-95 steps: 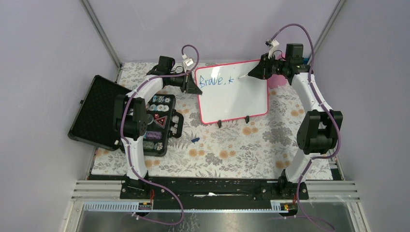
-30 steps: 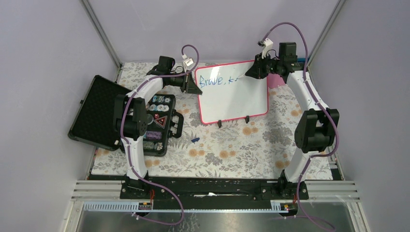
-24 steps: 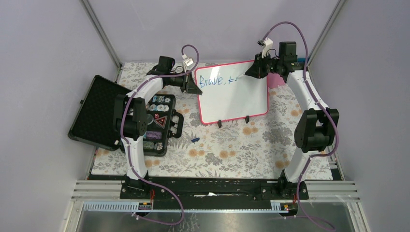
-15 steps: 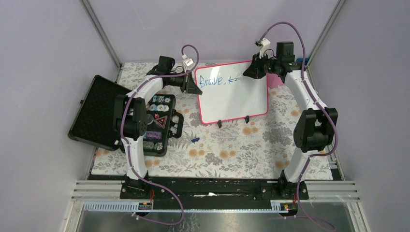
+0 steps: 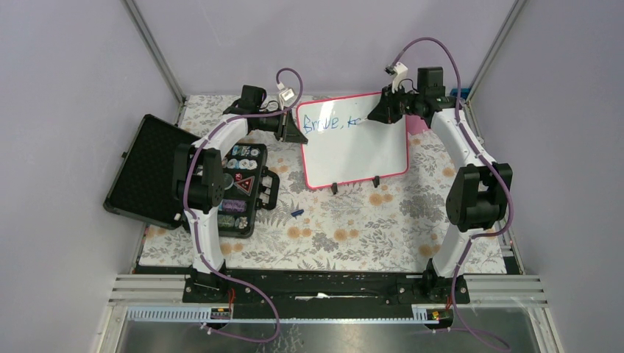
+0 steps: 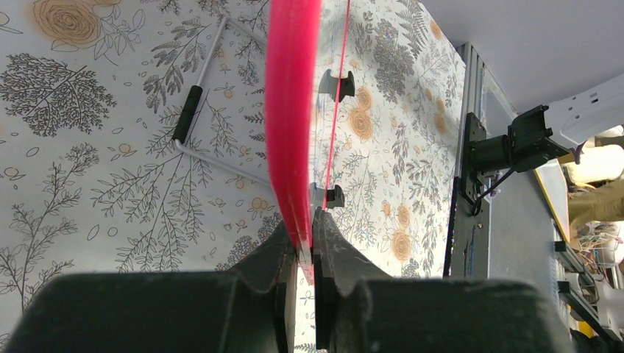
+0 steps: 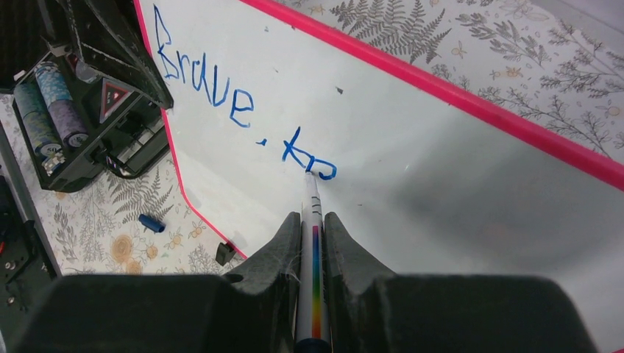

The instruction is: Write a sentence on the whiteboard

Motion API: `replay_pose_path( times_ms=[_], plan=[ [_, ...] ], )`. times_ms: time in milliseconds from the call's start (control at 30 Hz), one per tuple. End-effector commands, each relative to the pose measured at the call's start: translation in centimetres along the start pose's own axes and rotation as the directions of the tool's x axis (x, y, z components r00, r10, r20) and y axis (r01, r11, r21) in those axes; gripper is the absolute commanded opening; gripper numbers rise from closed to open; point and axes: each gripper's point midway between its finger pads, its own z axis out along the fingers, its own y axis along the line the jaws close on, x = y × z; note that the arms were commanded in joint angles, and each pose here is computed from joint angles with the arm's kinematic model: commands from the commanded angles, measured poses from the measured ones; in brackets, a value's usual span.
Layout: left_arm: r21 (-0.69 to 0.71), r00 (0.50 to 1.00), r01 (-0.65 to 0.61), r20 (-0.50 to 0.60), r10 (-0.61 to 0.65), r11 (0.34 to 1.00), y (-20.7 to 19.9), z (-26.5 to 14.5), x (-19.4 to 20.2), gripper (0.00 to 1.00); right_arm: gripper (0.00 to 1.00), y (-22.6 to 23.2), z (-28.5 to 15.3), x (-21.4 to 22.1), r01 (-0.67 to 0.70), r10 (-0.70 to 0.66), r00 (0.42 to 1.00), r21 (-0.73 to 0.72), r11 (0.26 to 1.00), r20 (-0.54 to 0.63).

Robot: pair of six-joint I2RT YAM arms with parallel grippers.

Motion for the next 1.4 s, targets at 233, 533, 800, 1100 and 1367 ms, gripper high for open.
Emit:
replay_pose_path(
  times_ms=[233, 533, 800, 1100, 1367],
  plan=[
    [-0.013, 0.995, -0.098, 0.012, 0.098, 0.995, -0.1, 0.1, -0.9, 0.0, 0.0, -1.6, -1.4, 0.2, 0.045, -0.045, 0.999, 0.071, 0.996, -0.004],
    [-0.012, 0.996, -0.093, 0.011, 0.093, 0.996, 0.0, 0.2, -0.9, 0.0, 0.0, -2.6, -3.1, 0.1, 0.046, -0.046, 0.999, 0.099, 0.994, -0.001],
    [-0.01, 0.996, -0.092, 0.012, 0.092, 0.996, 0.0, 0.2, -0.9, 0.0, 0.0, -0.1, -4.0, -1.7, 0.048, -0.048, 0.997, 0.002, 0.999, 0.058],
    [-0.008, 0.996, -0.092, 0.012, 0.092, 0.996, -0.2, 0.2, -1.0, 0.0, 0.0, -0.4, -3.8, -1.9, 0.045, -0.045, 0.997, 0.01, 0.999, 0.057],
    [-0.011, 0.996, -0.093, 0.012, 0.093, 0.996, -0.1, 0.2, -1.0, 0.0, 0.0, -1.3, -3.0, -1.8, 0.027, -0.028, 0.998, 0.018, 0.999, 0.059]
  ],
)
